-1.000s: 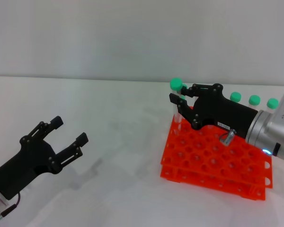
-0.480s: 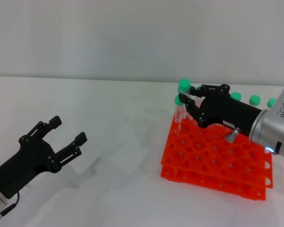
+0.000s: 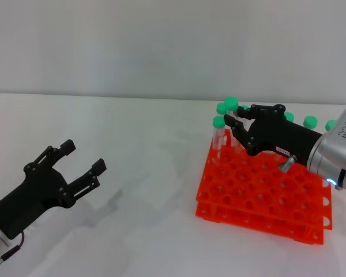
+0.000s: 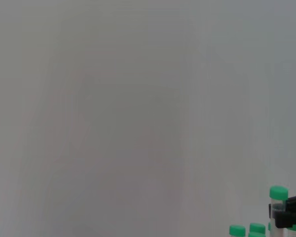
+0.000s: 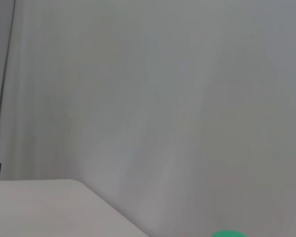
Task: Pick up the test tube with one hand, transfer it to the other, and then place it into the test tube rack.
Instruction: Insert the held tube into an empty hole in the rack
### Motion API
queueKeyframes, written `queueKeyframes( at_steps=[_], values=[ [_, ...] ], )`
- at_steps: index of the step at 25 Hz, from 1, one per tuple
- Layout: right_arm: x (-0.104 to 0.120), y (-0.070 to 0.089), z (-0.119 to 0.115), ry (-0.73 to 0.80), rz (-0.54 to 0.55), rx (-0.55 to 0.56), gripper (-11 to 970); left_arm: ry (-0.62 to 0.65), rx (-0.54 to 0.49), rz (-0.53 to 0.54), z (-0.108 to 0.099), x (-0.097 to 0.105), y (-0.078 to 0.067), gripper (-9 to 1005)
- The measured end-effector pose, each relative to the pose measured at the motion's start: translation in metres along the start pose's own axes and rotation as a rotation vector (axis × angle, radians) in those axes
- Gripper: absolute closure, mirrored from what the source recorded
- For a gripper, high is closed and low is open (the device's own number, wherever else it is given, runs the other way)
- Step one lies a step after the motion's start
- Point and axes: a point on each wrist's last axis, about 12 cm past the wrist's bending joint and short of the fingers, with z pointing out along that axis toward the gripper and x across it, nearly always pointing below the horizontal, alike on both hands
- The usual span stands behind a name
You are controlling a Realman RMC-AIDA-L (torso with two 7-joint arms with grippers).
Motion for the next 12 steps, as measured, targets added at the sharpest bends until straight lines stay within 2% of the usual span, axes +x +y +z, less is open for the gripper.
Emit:
queueKeyframes(
  at_steps=[12],
  values=[
    [0.0010, -0.0016, -0.0026, 0.005, 0.046, -0.001, 661, -0.008, -0.008, 0.000, 0.0007, -0.0016, 0.0018, 120]
  ],
)
